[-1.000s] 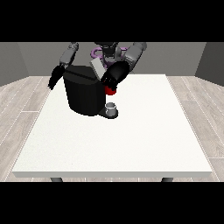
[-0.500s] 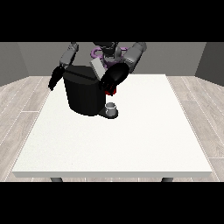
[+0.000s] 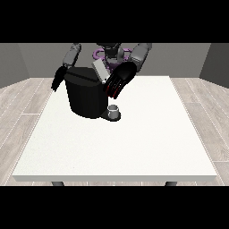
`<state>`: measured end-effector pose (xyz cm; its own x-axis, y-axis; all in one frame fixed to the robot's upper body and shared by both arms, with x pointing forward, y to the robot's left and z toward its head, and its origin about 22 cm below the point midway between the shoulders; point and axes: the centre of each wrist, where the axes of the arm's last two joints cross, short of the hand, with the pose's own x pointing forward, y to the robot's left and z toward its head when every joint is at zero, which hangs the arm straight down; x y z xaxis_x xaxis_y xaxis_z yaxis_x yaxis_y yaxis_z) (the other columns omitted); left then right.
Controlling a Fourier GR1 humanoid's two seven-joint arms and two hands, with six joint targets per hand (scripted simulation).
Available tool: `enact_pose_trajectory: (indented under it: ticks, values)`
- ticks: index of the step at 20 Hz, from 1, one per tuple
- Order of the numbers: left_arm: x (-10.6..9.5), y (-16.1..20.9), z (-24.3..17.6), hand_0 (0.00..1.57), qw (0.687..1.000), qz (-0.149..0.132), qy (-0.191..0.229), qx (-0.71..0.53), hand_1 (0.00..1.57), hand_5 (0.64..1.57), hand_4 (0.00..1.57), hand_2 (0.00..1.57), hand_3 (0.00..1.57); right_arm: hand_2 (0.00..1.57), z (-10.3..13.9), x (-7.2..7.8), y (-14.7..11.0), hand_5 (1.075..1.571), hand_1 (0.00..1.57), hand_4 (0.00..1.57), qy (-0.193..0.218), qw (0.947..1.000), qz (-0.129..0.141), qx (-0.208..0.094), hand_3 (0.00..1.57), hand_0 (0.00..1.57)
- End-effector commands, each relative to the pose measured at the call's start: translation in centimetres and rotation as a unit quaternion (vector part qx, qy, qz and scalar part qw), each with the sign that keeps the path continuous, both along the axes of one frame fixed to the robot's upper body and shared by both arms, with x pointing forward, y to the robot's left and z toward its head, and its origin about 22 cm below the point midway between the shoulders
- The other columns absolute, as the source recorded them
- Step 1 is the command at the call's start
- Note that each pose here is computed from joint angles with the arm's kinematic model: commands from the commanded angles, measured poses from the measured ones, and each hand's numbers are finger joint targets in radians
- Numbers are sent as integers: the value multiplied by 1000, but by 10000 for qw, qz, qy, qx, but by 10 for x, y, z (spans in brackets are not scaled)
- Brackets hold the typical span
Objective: Insert the coffee pod into the coffee machine and close the lid
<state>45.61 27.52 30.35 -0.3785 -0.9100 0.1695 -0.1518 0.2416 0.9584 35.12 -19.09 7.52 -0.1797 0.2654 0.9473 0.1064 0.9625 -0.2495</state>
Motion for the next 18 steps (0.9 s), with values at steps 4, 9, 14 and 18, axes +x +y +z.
enact_pose_trajectory:
  ticks: [4, 9, 14, 18]
  values:
    - [2, 6, -45, 0, 9992, 171, 348, -98, 0, 1571, 0, 0, 151, 0, -40, -16, -17, 1571, 0, 0, 411, 9989, -182, 97, 0, 0]
    - [1, -24, -123, 0, 9913, -253, 1265, -251, 0, 1571, 0, 0, 0, 0, -76, -34, -39, 1571, 0, 0, 994, 9941, -403, 164, 0, 0]
    - [-3, -44, -167, 0, 9578, -666, 1556, -2324, 0, 1571, 0, 151, 0, 0, -86, -45, -40, 1571, 0, 0, 1270, 9901, -502, 313, 0, 0]
    - [-32, -49, -258, 0, 8897, -496, 2229, -3954, 0, 1571, 467, 0, 0, 0, -113, -72, -56, 1571, 0, 0, 1542, 9848, -615, 515, 0, 0]
